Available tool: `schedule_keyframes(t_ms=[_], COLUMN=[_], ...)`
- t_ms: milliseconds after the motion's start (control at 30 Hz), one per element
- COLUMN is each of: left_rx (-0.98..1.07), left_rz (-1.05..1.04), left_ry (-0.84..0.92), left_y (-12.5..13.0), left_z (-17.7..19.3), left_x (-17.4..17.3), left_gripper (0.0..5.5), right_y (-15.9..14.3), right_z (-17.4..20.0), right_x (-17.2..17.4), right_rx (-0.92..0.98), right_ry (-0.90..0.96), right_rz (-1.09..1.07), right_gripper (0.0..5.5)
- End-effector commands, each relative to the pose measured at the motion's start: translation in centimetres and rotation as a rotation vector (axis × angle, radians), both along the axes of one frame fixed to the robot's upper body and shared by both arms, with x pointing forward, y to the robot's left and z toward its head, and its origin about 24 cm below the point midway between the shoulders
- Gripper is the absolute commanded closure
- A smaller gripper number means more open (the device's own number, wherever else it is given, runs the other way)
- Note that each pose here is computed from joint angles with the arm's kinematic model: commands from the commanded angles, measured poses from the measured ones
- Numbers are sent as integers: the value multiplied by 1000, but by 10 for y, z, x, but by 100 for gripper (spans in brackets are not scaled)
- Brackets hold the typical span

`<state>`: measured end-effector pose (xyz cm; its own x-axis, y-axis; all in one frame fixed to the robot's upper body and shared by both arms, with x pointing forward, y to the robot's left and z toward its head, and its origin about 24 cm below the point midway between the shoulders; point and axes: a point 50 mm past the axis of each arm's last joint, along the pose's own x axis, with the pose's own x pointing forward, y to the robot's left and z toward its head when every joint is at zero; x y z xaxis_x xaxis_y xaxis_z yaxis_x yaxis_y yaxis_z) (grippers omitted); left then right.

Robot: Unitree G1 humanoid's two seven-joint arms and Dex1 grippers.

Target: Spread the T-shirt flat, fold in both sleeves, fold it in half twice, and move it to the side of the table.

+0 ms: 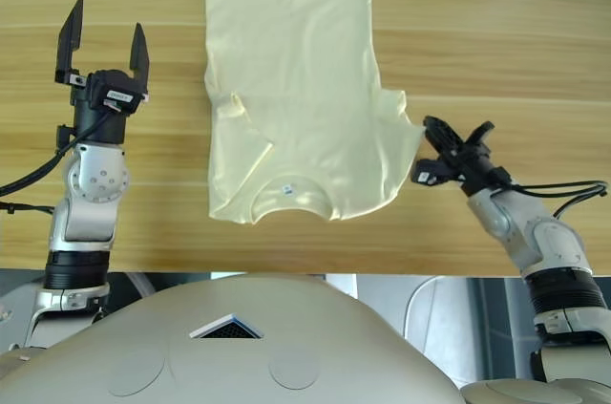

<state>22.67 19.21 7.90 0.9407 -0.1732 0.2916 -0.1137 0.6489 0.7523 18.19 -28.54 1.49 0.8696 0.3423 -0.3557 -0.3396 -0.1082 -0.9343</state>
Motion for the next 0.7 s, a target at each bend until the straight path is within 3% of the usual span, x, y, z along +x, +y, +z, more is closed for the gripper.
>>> schedule_keyframes(t_ms=[33, 200, 333, 467, 567, 700], left_rx=[-1, -7, -9, -15, -17, -18], left_rz=[-15, -10, 0, 17, 28, 28], left_ry=[9, 13, 18, 21, 22, 19], left_y=[-4, -5, -2, 0, 2, 1], left_z=[0, -1, -2, -3, -3, -1], left_x=[-2, -3, -6, -7, -8, -8], left_gripper=[218, 218, 218, 218, 218, 218], right_y=[-3, -6, -29, -39, -28, -1], right_z=[-32, -29, -7, 14, 19, 12], right_x=[-30, -30, -33, -48, -67, -80], right_rx=[-61, -42, 16, -13, -23, 32], right_ry=[203, 188, 101, 151, 267, 399], right_rz=[-10, -30, -153, -157, -115, -36], right_gripper=[549, 549, 549, 466, 415, 415])
